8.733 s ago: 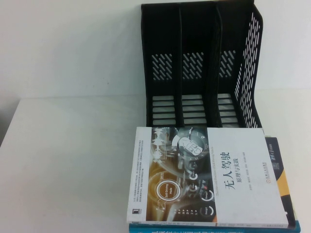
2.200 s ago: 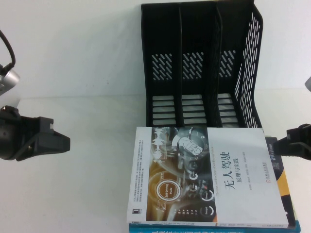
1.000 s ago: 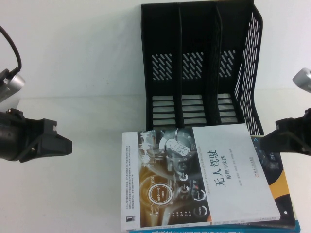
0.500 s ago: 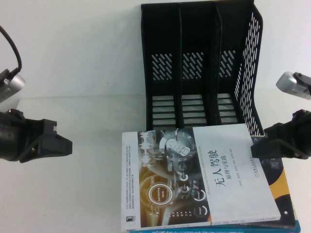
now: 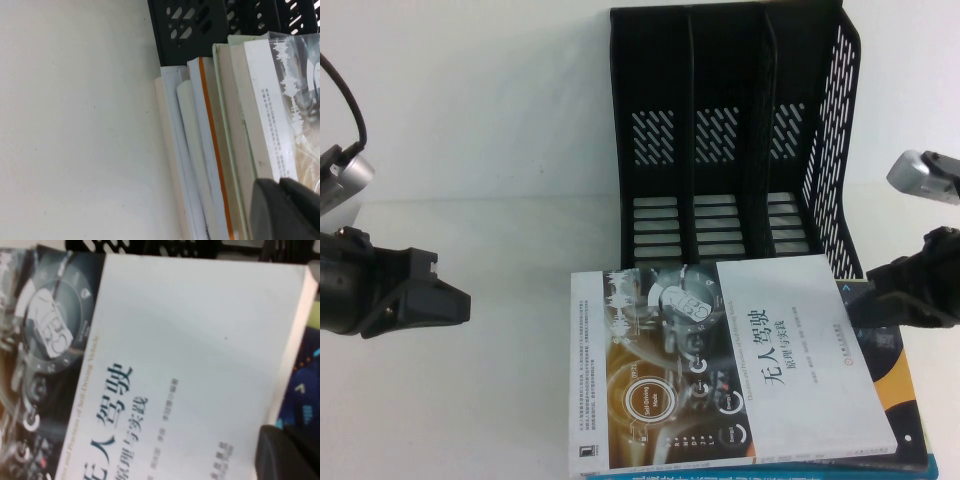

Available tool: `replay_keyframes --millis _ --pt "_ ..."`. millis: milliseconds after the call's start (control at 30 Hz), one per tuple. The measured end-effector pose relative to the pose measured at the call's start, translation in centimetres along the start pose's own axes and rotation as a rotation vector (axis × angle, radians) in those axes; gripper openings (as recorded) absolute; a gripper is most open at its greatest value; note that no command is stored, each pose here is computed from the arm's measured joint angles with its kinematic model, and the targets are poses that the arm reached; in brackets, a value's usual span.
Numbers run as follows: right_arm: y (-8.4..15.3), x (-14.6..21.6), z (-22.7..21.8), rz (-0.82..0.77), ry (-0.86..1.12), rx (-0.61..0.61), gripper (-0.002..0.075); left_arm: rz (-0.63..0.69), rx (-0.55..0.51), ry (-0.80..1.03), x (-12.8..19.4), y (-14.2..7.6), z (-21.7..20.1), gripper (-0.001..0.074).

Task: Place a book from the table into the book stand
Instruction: Push book with right arm

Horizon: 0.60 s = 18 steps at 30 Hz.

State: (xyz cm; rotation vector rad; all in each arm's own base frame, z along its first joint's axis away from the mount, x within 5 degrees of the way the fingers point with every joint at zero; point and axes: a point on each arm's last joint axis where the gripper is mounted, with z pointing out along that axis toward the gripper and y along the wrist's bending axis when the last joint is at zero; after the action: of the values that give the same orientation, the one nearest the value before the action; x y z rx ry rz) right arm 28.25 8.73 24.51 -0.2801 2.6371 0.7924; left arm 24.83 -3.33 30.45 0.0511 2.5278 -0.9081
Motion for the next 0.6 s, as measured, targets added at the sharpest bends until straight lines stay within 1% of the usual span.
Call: replay_keyframes --millis 167,300,600 --pt "0.8 -0.3 -1.8 -0.080 -0.034 0.034 0.0006 0.000 0.000 0.000 0.0 0.0 0.0 -0.0004" --pt "1.6 -0.5 -3.1 -0.111 -0.052 0.033 0.0006 0.000 0.000 0.000 0.0 0.0 0.0 -0.0004" --pt "0.6 -0.2 -1.8 -0.086 0.033 0.052 0.0006 -0.012 -0.003 -0.002 -0.1 0.1 0.1 -0.0004"
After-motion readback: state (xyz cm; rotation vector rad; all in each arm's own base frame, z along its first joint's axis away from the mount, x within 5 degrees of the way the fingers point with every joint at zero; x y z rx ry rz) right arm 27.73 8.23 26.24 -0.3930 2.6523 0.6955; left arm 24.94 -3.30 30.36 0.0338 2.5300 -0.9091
